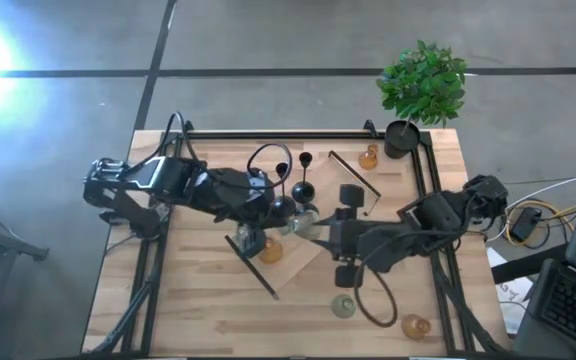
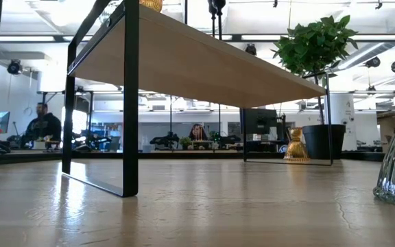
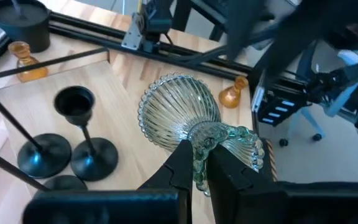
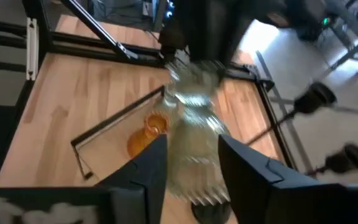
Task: Pick & Place candle stick holders
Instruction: Put the left green candle holder on the shelf
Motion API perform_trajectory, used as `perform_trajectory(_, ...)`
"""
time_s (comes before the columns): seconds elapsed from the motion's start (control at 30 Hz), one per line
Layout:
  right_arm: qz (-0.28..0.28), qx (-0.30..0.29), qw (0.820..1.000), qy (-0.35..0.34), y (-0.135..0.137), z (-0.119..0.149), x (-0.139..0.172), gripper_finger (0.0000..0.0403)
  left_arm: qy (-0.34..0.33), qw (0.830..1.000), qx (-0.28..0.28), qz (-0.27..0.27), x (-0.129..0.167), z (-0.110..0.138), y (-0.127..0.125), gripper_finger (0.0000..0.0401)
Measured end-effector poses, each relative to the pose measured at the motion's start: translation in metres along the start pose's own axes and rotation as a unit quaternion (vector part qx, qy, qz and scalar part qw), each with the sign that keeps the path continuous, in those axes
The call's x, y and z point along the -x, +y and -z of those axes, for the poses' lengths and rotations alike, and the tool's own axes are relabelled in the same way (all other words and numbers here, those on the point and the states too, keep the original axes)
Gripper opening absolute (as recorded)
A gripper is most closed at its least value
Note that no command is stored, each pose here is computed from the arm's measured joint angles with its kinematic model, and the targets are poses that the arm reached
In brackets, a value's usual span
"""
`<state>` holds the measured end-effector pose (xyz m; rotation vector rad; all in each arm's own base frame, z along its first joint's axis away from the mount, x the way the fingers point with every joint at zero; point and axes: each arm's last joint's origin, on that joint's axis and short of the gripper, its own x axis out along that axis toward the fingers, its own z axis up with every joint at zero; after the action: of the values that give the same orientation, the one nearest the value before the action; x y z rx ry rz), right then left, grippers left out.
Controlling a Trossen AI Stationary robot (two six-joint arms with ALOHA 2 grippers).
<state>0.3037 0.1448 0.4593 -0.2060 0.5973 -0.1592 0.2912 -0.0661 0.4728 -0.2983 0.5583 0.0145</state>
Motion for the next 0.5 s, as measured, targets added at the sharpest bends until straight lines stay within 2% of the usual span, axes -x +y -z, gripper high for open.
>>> perform_trajectory(0.2, 0.009, 0.006, 1.000, 0.000, 0.003, -0.010, -0.015, 0.0171, -0.017, 1.000, -0.002, 0.001, -0.001, -0.004, 0.002, 0.0027)
perform_trajectory(0.5, 0.032, 0.014, 0.999, 0.011, -0.001, -0.012, -0.027, 0.0185, -0.012, 1.000, -0.003, 0.013, -0.001, -0.004, 0.001, 0.0027)
